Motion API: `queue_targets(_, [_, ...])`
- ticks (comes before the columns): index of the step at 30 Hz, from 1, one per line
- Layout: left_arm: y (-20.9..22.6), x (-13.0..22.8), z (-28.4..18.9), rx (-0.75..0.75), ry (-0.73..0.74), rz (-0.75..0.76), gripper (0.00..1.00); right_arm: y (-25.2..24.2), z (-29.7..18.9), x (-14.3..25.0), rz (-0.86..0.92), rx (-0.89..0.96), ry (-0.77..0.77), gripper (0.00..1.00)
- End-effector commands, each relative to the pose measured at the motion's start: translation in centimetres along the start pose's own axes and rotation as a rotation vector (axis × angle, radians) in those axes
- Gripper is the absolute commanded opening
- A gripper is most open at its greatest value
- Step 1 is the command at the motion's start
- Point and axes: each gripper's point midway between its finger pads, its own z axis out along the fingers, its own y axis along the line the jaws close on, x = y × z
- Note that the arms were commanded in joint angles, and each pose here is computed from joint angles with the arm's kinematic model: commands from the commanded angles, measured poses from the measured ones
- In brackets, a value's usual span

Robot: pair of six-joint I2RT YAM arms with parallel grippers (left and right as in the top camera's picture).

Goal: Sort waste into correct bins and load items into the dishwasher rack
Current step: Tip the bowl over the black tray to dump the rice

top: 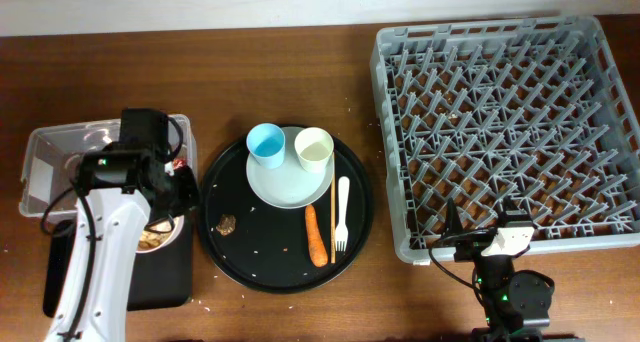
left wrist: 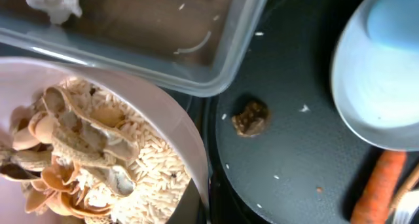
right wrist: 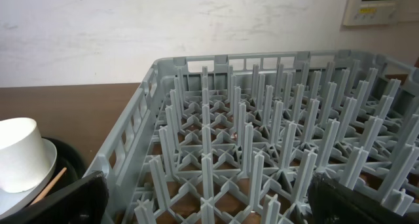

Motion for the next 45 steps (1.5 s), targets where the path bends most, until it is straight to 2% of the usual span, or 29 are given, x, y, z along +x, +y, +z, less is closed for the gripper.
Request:
queue_targets(1, [1.8, 0.6, 1.0, 0.007, 0.025, -0.043, 0.00, -0.3, 0.0, 0.2, 0.002, 0.015, 0.002, 0.99])
queue_targets(6, [2.9, 0.5, 2.9, 0.212, 0.038, -0.109, 0.00, -0.3, 0.0, 0.2, 0.002, 0.016, 0.002, 0.99])
queue_targets(9, [3.1, 1.6, 4.4, 0.509, 0.023, -0.159, 0.00, -0.3, 0.0, 0.2, 0.002, 0.016, 0.002, 0.99])
queue_targets(11, [5.6, 1.4, 4.0, 0.586, -0.037, -0.229, 0.00, -0.3, 0.0, 0.2, 0.002, 0.016, 0.002, 0.99])
queue_targets(13, [7.1, 0.8, 2.7, 0.740, -0.141, -0.334, 0.00, -0.3, 0.0, 0.2, 0.002, 0.016, 0.002, 0.99])
queue_targets(18, [9.4, 1.3, 2.5, 0.806, -0.228, -0.446, 0.00, -0.3, 0.0, 0.2, 0.002, 0.016, 0.002, 0.99])
queue_targets(23, [9.6, 1.6, 2.5, 0.808, -0.240, -0.428, 0.00, -0.3, 0.0, 0.2, 0.002, 0.016, 0.002, 0.99])
queue_targets(24, [9.6, 1.5, 2.4, 0.810, -0.250, -0.421, 0.00, -0.3, 0.0, 0.2, 0.002, 0.016, 0.002, 0.99])
queue_targets(28, [7.8, 0.3, -0.5, 0.973, -0.412, -0.275, 0.00, -0.3, 0.0, 0.2, 0.002, 0.016, 0.002, 0.99])
queue_targets(30, [7.5, 0.0, -1.3, 1.001, -0.472, -0.217, 0.00, -0.3, 0.0, 0.2, 0.002, 0.016, 0.002, 0.99])
queue_targets(32, [8.1, -0.2, -1.7, 1.002, -0.514, -0.222, 0.00, -0.3, 0.0, 0.2, 0.002, 0.016, 0.002, 0.99])
queue_targets(34, [9.5, 0.3, -1.8, 1.022, -0.580, -0.299, 0.00, -0.3, 0.0, 0.2, 0.002, 0.016, 0.002, 0.99])
queue_targets(37, [11.0, 1.7, -0.3, 1.001, -0.600, -0.411, 0.00, -0.3, 0.0, 0.2, 0.002, 0.016, 0.002, 0.99])
queue_targets(43, [10.4, 1.9, -0.5, 1.034, -0.646, -0.394, 0.01, -0.3, 0.0, 0.2, 0.002, 0.016, 0.002, 0.99])
queue_targets(45, [10.0, 2.1, -1.1, 1.083, -0.630, -0.441, 0.00, -0.3, 0.0, 0.2, 0.002, 0.016, 0.002, 0.99])
